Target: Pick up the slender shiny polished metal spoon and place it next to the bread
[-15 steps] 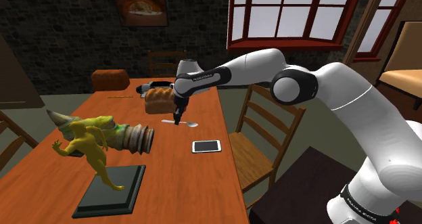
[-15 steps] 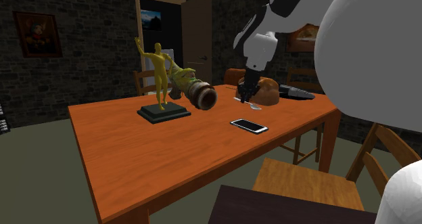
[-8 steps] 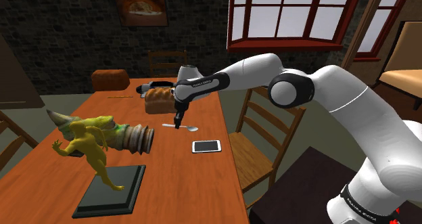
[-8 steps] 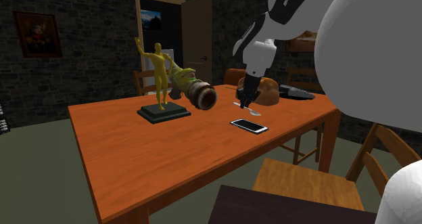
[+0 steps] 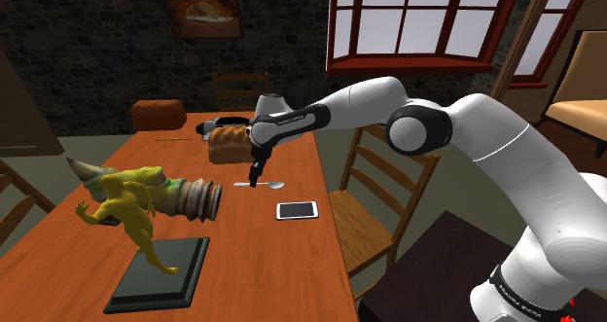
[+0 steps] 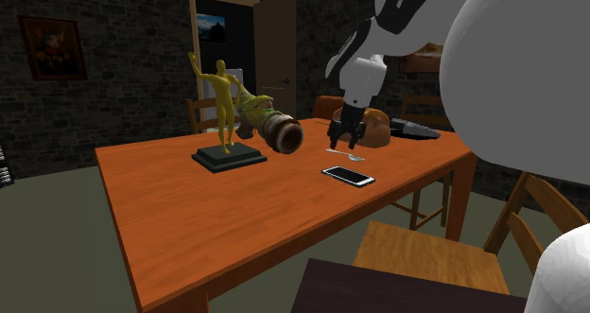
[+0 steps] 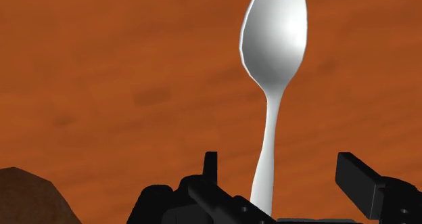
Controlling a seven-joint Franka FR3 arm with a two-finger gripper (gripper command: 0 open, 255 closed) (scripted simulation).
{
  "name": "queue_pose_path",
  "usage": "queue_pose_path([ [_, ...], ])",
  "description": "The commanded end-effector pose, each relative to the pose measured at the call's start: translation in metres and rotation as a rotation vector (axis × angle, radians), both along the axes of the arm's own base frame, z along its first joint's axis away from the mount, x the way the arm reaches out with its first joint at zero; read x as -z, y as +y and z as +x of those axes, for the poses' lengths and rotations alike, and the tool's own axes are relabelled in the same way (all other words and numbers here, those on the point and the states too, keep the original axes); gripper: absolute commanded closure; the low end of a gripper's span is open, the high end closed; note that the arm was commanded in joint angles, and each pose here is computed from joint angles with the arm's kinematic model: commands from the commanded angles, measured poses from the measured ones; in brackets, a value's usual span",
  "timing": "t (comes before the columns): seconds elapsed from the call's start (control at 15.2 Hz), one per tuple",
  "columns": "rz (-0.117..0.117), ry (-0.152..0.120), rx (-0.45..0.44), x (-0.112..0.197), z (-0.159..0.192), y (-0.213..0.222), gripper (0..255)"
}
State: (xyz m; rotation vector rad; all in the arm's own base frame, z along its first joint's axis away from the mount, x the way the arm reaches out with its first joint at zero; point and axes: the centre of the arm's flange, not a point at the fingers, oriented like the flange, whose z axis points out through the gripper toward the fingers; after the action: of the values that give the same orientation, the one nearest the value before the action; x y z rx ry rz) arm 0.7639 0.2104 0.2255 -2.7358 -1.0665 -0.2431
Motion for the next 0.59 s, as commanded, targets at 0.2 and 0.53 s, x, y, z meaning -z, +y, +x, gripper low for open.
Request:
queue_pose_path([
  [0.2,0.0,0.0,0.0,-0.013,-0.001,-0.003,0],
  [0.53,0.0,0.0,0.0,-0.048,-0.004,-0.012,0],
])
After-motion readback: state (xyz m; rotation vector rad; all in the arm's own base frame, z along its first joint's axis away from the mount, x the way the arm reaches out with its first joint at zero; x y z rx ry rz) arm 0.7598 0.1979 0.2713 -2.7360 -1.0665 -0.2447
